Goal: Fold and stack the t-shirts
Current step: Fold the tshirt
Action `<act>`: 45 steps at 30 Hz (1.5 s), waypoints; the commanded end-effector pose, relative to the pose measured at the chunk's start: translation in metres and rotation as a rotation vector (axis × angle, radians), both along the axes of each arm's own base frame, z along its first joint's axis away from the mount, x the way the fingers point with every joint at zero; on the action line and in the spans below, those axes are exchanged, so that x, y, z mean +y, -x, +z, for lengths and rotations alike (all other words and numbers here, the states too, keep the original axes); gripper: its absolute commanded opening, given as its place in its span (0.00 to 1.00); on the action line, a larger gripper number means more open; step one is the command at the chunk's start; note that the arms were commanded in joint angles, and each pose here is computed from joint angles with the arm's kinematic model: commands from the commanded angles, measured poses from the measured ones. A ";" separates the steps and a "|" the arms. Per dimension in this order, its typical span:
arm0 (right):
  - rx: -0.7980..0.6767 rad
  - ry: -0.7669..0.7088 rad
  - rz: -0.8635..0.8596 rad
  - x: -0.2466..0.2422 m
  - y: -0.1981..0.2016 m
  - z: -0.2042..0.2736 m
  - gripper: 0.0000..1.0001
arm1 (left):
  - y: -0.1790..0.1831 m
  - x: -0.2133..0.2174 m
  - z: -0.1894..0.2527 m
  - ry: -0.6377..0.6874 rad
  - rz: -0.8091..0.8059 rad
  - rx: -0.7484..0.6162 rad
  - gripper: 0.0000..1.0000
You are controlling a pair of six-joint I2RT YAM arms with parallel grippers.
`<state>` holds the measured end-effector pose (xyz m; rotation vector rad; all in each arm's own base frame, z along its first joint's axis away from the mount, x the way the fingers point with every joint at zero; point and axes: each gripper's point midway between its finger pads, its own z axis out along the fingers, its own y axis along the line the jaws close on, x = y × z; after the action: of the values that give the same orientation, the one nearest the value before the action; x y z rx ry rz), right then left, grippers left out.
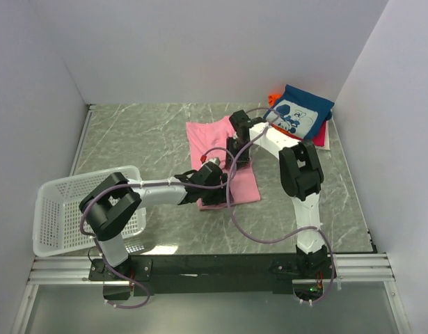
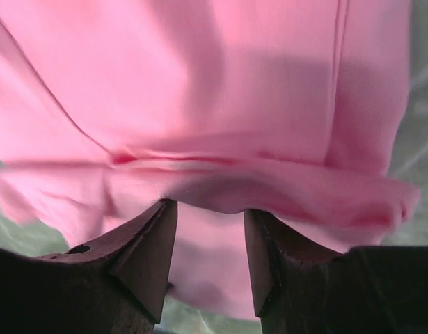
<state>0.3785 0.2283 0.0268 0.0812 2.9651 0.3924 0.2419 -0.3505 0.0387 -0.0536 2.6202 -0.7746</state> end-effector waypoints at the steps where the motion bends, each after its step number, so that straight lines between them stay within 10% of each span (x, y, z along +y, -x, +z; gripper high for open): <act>1: -0.110 0.000 -0.069 0.005 -0.043 0.019 0.50 | 0.037 0.018 -0.040 -0.138 -0.061 0.072 0.70; 14: -0.261 -0.110 -0.138 -0.001 -0.084 0.093 0.51 | 0.070 0.043 -0.024 -0.213 -0.048 0.049 0.70; 26: -0.159 -0.110 -0.079 -0.063 0.056 0.063 0.53 | 0.054 0.075 0.062 -0.117 0.193 -0.075 0.73; 45: -0.044 -0.151 -0.034 -0.085 0.167 -0.004 0.53 | 0.076 0.109 0.007 -0.118 0.396 0.146 0.72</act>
<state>0.2000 0.1355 0.0184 0.2021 2.9539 0.5492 0.1672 -0.2425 0.0426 -0.5050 2.6748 -0.4404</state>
